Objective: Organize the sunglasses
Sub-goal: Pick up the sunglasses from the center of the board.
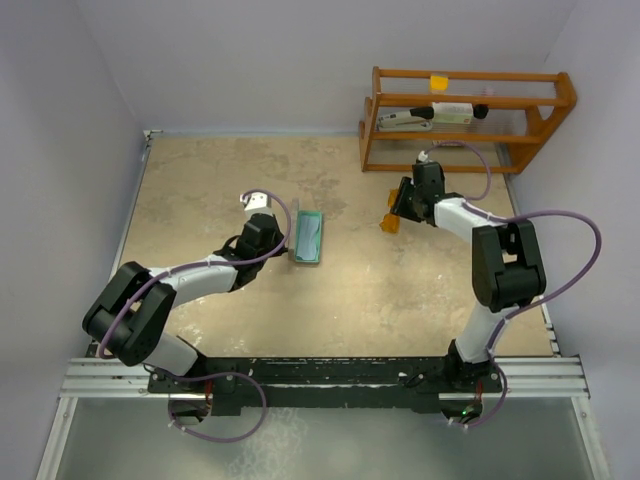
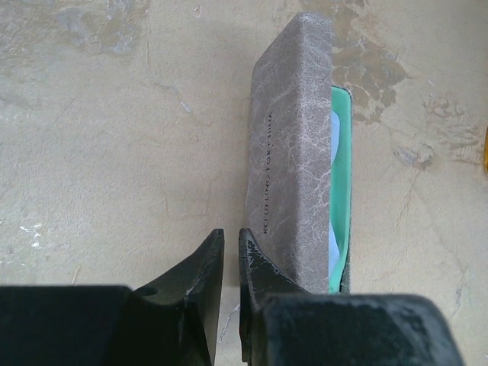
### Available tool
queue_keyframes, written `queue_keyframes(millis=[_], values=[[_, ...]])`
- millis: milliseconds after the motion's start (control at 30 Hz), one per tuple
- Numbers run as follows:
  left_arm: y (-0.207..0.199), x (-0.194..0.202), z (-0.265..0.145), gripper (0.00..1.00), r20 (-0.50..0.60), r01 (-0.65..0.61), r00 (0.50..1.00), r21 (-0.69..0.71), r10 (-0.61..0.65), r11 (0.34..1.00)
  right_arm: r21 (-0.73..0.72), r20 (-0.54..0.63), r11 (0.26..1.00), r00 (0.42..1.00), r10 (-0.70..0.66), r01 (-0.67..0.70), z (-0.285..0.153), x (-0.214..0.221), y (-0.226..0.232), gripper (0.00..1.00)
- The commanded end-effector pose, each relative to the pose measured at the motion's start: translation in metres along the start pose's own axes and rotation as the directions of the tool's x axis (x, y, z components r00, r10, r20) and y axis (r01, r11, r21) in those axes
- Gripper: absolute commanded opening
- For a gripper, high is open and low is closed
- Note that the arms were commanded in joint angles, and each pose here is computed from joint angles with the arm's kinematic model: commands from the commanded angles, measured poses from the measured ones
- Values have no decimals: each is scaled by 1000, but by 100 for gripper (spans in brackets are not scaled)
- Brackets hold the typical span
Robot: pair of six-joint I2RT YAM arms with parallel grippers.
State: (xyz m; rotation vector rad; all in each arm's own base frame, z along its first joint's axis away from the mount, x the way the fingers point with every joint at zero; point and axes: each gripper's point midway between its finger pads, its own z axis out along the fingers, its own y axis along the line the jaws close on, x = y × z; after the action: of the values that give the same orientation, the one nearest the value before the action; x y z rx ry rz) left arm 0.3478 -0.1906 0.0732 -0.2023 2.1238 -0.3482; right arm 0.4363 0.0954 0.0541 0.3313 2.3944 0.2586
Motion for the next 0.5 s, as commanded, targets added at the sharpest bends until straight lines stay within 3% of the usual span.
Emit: queue_keyframes(millis=[0,467], values=[[-15,-18,-3,10,41,21,999,43,-22,999,-43,54,999,998,18,-16,2,-26,13,42],[-15,-17,-3,10,37,21,999,45,-23,999,-39,26,999,1000,18,-17,19,-22,12,40]])
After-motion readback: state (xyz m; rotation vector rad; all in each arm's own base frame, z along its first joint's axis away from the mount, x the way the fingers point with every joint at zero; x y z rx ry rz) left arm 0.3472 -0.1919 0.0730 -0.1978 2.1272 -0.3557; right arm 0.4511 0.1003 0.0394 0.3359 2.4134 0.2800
